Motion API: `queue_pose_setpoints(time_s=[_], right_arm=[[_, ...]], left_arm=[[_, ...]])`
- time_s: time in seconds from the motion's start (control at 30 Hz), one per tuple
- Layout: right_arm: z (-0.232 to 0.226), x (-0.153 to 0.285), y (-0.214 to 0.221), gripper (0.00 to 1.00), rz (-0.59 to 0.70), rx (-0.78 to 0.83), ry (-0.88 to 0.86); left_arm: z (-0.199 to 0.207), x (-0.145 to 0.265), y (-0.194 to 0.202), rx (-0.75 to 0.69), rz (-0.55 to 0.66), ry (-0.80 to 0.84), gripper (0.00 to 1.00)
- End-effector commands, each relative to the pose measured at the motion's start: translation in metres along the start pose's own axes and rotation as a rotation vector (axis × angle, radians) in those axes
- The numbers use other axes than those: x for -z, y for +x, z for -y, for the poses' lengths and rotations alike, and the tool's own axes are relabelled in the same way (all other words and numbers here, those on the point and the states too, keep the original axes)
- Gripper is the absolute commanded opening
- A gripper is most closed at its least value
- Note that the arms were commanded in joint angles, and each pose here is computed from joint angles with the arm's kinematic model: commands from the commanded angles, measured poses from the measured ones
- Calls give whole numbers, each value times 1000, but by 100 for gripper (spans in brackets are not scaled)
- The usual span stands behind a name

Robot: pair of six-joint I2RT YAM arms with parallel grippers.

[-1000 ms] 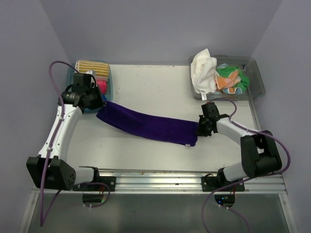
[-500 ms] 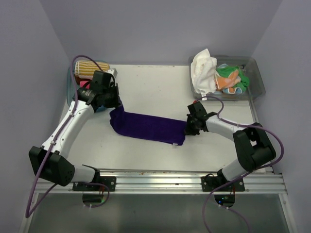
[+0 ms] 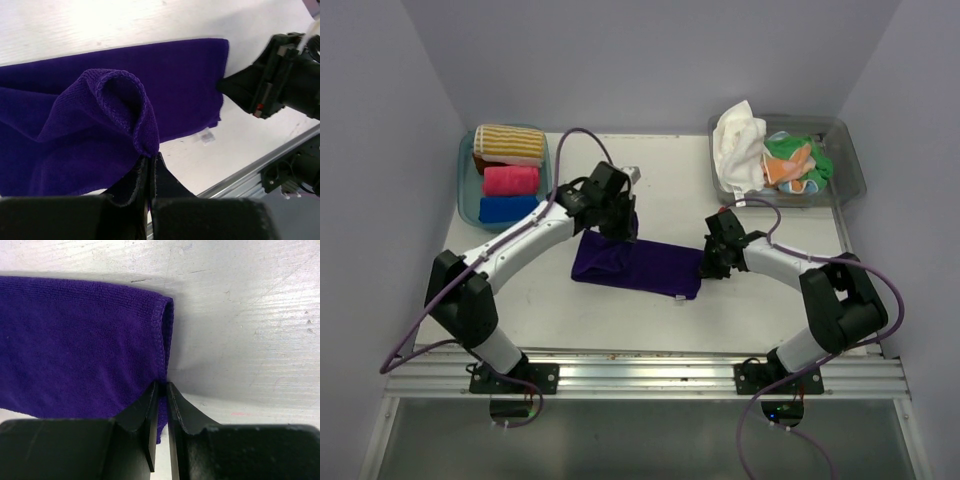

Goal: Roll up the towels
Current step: Fold the towel

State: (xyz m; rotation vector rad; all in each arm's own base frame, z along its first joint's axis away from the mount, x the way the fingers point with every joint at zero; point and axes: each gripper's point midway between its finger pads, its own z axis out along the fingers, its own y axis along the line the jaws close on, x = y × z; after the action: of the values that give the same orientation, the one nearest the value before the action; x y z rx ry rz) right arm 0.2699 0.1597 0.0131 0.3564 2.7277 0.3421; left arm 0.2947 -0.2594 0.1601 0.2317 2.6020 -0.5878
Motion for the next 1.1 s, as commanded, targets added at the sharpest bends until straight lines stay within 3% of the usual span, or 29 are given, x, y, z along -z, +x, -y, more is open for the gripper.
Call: queue_pose_setpoints(time_s=[0.0,0.37,1.07], right_arm=[[29,-5,20,17,-57,9,128],[31,-1,20,18,-51,11,130],[33,-2,25,18,-57,7,128]], left_arm=[[54,-6,-12,-18,42,116,0],[98,-52,6,-38,-61,169,0],[122,-99,24,32,-168,232,0]])
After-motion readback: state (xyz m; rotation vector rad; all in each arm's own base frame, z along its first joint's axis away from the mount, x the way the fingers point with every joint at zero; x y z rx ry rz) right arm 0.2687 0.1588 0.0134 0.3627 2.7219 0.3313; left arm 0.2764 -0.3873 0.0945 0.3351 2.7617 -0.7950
